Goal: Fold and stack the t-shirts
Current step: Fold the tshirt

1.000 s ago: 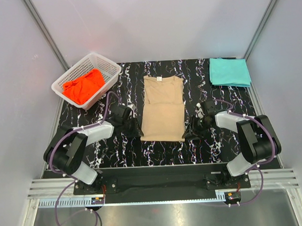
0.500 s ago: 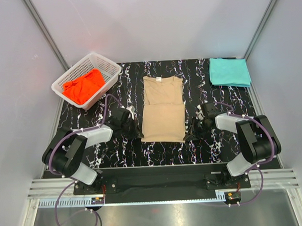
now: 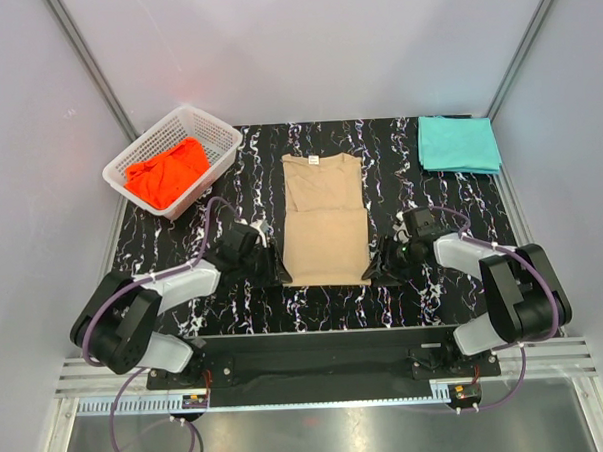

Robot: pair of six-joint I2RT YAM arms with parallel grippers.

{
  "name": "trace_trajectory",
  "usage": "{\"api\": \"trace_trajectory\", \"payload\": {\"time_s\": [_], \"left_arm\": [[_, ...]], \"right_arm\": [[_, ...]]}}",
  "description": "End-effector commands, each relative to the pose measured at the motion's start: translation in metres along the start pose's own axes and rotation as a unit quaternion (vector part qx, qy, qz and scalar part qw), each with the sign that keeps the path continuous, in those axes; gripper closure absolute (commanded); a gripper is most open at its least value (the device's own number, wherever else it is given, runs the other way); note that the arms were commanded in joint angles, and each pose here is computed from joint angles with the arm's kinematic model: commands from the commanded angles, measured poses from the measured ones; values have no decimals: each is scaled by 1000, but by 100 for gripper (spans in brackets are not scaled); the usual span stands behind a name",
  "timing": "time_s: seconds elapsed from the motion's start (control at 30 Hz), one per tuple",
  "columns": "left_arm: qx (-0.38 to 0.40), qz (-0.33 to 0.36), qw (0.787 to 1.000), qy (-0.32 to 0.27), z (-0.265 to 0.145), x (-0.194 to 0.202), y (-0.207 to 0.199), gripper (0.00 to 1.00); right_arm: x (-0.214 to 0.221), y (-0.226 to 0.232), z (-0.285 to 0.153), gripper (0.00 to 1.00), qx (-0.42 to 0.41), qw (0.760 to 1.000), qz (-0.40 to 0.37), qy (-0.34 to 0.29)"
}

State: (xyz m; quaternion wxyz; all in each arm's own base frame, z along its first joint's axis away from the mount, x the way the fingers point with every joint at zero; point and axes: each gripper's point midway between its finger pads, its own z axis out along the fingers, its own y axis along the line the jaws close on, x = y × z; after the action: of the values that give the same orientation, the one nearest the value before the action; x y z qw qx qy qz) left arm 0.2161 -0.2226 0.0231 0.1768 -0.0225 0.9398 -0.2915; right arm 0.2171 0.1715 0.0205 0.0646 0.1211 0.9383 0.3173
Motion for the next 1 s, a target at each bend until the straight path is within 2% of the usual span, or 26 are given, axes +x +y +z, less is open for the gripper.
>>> {"api": "trace_trajectory", "payload": {"time_s": [0.0, 0.23, 0.37, 0.47, 0.53, 0.57, 0.67, 0.7, 0.73, 0.97], "left_arm": [[-34, -19, 999, 32, 3, 27, 24, 52], [-37, -35, 998, 38, 9, 38, 33, 56], [-43, -39, 998, 40, 11, 40, 36, 65], [-53, -42, 997, 40, 11, 42, 40, 68], [-55, -42, 997, 36, 11, 42, 41, 74], [-55, -43, 997, 37, 11, 43, 41, 79], [-51, -42, 997, 37, 11, 44, 39, 96], [-48, -40, 997, 37, 11, 44, 37, 100], [-45, -40, 998, 37, 10, 44, 35, 100], [-22, -27, 999, 17, -9, 39, 10, 100]], "right_arm": [[10, -12, 2, 49, 25, 1000, 15, 4], [12, -21, 7, 51, 34, 999, 30, -4], [11, -25, 9, 54, 40, 998, 37, -10], [12, -26, 10, 56, 43, 998, 41, -9], [11, -27, 10, 59, 44, 998, 42, -12], [12, -30, 11, 62, 48, 998, 44, -12], [13, -31, 11, 81, 51, 998, 46, -17], [13, -32, 10, 88, 51, 997, 46, -18], [14, -32, 9, 98, 52, 997, 46, -19], [19, -14, -13, 100, 38, 998, 37, -40]]}}
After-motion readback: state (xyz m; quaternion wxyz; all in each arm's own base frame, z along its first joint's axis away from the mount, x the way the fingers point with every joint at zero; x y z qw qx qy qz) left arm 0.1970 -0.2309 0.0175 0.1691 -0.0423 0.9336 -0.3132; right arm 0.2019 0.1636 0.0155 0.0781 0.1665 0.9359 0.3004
